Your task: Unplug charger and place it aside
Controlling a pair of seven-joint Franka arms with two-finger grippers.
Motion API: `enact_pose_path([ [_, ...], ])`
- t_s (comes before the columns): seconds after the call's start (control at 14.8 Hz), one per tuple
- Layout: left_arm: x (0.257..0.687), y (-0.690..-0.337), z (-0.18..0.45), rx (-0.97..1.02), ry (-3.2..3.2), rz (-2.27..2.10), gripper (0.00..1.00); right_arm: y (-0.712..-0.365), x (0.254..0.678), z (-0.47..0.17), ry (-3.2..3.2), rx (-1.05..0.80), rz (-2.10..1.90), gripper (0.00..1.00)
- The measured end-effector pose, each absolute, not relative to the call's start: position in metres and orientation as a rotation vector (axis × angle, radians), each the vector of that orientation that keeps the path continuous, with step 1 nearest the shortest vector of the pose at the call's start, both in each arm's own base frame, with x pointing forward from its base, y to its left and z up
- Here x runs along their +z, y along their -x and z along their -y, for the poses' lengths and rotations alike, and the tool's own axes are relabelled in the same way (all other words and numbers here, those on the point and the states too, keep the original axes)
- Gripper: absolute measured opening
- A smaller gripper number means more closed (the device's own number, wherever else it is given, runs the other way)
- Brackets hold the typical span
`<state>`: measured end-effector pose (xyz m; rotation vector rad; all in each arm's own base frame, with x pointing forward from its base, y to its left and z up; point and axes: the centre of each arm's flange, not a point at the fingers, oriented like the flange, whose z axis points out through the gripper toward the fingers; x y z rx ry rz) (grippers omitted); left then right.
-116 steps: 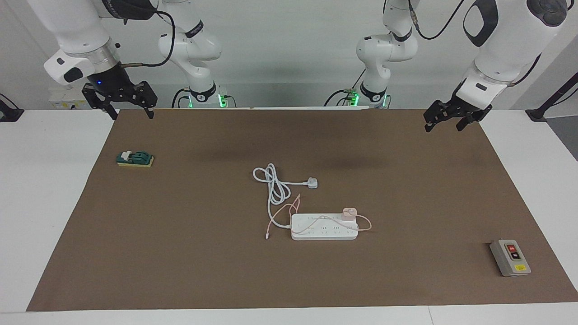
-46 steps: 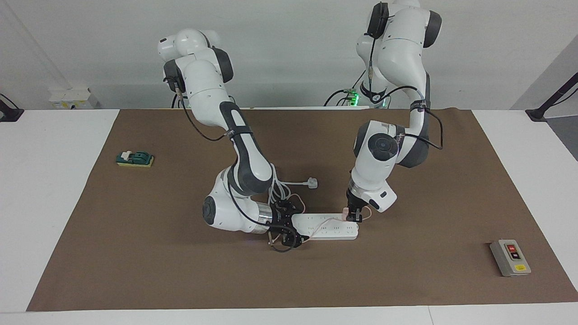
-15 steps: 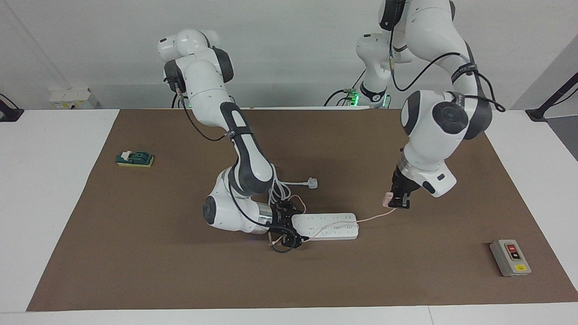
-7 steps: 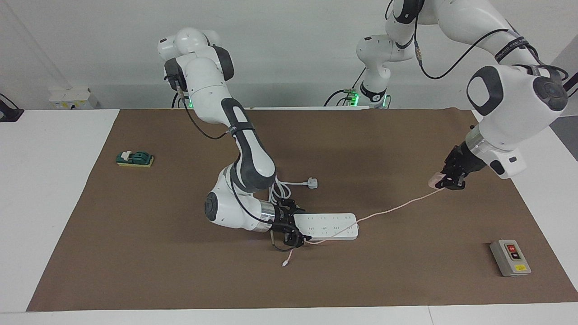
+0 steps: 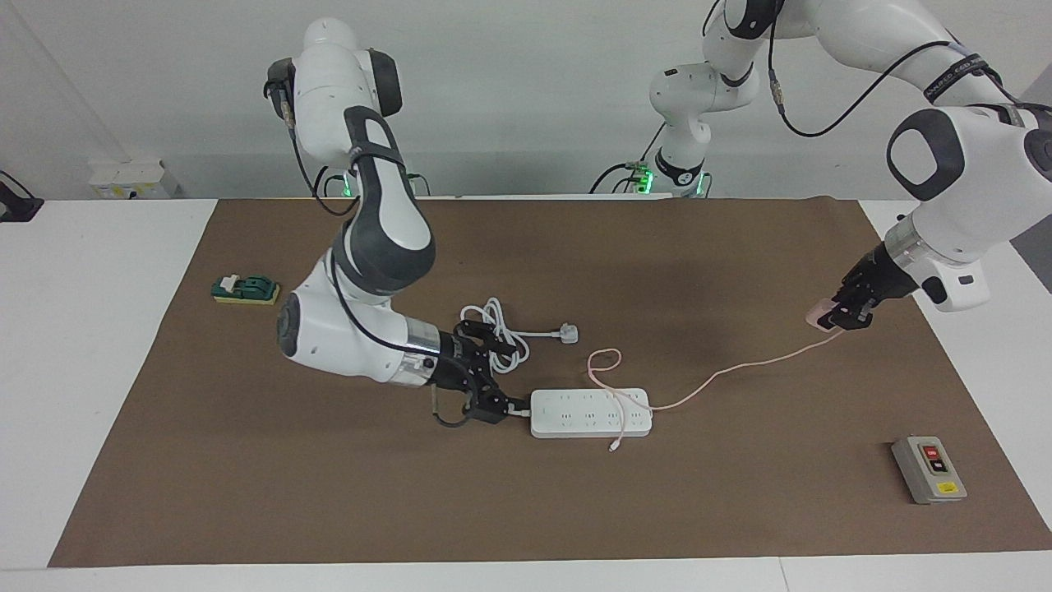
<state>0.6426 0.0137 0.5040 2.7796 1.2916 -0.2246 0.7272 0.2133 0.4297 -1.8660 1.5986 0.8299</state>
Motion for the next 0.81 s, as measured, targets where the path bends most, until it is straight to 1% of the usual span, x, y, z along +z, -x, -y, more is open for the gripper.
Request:
enact_pose_path([
  [0.14, 0.494, -0.634, -0.013, -0.255, -2.828, -1.21, 0.31, -0.72, 0.464, -0.179, 1.911, 0.8, -1.611, 1.0],
  [0.27, 0.486, -0.627, -0.017, -0.263, -2.854, -1.159, 0.31, -0.71, 0.503, -0.155, 1.97, 0.722, -1.619, 1.0],
  [0.47, 0.485, -0.622, -0.026, -0.243, -2.862, -1.138, 0.31, -0.683, 0.57, -0.126, 2.064, 0.597, -1.61, 1.0],
  [0.68, 0.485, -0.621, -0.036, -0.229, -2.896, -1.115, 0.32, -0.665, 0.598, -0.101, 2.228, 0.474, -1.534, 1.0],
  [0.75, 0.485, -0.621, -0.038, -0.226, -2.903, -1.104, 0.36, -0.659, 0.605, -0.095, 2.299, 0.429, -1.484, 1.0],
  [0.81, 0.485, -0.621, -0.037, -0.225, -2.907, -1.096, 0.46, -0.653, 0.611, -0.09, 2.374, 0.389, -1.426, 1.0],
])
